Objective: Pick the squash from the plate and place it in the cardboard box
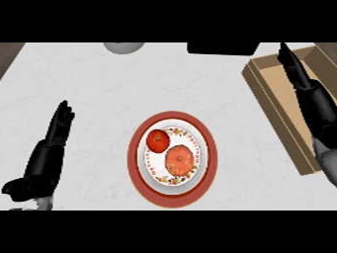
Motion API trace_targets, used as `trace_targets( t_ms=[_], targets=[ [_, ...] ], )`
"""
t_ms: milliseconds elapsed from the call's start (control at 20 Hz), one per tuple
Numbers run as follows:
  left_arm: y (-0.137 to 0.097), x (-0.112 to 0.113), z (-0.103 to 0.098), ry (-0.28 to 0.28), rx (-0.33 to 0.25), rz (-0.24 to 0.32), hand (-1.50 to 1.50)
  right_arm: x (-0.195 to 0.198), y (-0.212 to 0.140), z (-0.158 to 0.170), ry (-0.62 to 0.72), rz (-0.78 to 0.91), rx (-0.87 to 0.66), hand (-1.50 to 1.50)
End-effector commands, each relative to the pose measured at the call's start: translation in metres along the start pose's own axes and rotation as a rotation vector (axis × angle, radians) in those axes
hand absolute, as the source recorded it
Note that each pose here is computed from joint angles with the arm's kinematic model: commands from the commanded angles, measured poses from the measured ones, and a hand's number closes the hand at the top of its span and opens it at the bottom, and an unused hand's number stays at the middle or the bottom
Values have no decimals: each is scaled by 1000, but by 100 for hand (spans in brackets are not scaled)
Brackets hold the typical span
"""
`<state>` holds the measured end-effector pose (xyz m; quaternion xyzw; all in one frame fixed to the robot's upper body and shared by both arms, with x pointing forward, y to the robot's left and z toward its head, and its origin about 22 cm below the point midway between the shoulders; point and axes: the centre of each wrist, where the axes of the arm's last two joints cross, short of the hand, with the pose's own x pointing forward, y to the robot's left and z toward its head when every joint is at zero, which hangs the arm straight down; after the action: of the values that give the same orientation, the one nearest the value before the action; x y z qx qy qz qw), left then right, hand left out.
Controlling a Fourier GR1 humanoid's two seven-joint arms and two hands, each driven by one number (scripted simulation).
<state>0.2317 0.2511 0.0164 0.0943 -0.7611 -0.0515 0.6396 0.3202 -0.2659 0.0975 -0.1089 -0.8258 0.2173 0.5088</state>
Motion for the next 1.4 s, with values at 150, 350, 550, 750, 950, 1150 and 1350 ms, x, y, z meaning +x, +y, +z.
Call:
trace_targets(
  t_ms=[150, 350, 550, 750, 950, 1150, 1350],
  targets=[
    [28, -8, 7, 161, 49, 81, 0, 18, 69, 26, 245, -230, -268, -150],
    [47, -15, 14, 291, 104, 121, 0, -15, 43, 57, 318, 10, -669, -150],
    [58, -5, 0, 305, 54, 170, 0, 27, 126, 85, 97, 21, -711, -150],
    [60, 6, -5, 317, 18, 175, 0, 50, 165, 126, 59, 108, -600, -150],
    [71, 11, -6, 303, 42, 167, 0, 21, 174, 173, 345, 241, -345, -150],
    [69, 14, -8, 306, 32, 168, 0, 3, 155, 188, 526, 398, -206, -150],
    [68, 14, -10, 298, 6, 169, 0, 10, 155, 170, 651, 470, -106, -150]
  ],
)
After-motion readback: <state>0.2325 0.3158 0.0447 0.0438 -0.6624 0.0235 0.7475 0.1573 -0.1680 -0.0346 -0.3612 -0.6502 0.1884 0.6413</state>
